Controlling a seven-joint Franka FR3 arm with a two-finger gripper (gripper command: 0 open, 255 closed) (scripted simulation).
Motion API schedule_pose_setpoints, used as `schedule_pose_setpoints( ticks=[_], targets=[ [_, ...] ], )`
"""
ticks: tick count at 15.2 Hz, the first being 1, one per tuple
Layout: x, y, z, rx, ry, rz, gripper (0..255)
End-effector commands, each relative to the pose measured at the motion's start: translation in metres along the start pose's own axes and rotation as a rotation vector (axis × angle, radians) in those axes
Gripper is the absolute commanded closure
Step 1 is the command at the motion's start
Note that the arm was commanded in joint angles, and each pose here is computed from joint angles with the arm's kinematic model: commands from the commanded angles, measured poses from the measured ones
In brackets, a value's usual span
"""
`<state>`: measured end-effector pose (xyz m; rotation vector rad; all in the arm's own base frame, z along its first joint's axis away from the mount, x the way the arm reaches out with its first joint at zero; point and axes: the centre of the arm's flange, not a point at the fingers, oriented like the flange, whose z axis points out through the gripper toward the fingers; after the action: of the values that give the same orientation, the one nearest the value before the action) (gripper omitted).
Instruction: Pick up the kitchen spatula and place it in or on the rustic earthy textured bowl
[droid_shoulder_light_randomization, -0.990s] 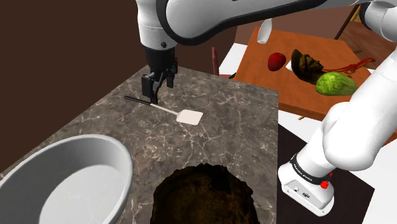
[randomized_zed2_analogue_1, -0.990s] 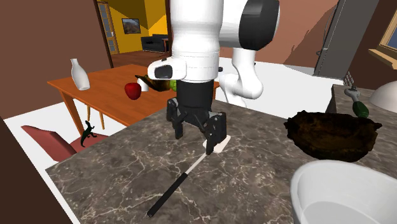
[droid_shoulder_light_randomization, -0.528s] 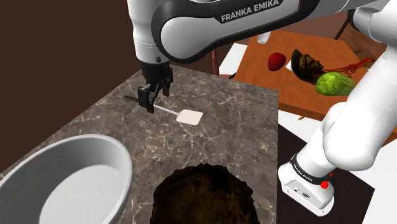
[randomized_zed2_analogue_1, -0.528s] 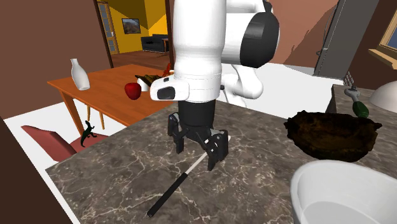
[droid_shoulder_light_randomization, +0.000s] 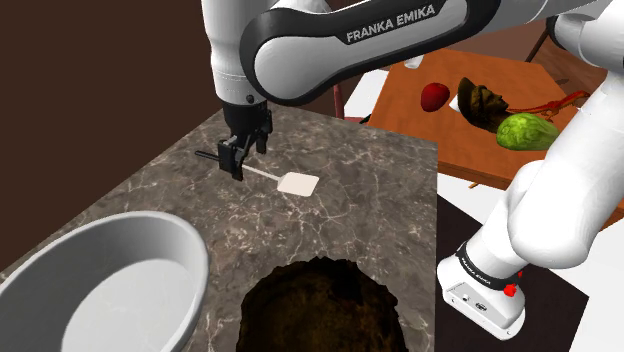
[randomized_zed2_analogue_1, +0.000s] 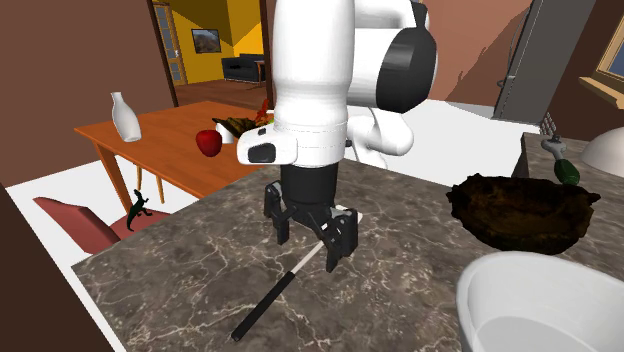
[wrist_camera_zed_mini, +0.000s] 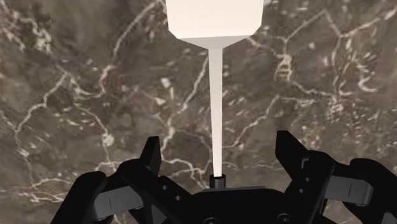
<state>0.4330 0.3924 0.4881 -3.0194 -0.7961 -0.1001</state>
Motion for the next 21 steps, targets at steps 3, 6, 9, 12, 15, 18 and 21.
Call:
schedule_pose_setpoints(
  ticks=[3, 6, 9, 12, 15, 18, 21],
  targets=[
    [0.000, 0.000, 0.000, 0.000, 0.000, 0.000, 255],
    [0.000, 0.000, 0.000, 0.000, 0.000, 0.000, 255],
    [0.000, 0.000, 0.000, 0.000, 0.000, 0.000, 255],
    [0.001, 0.000, -0.010, 0.000, 0.000, 0.000, 255],
    [0.002, 0.000, -0.026, 0.000, 0.000, 0.000, 255],
    [0.003, 0.000, -0.042, 0.000, 0.000, 0.000, 255],
    [0.004, 0.000, -0.058, 0.000, 0.000, 0.000, 255]
  ],
)
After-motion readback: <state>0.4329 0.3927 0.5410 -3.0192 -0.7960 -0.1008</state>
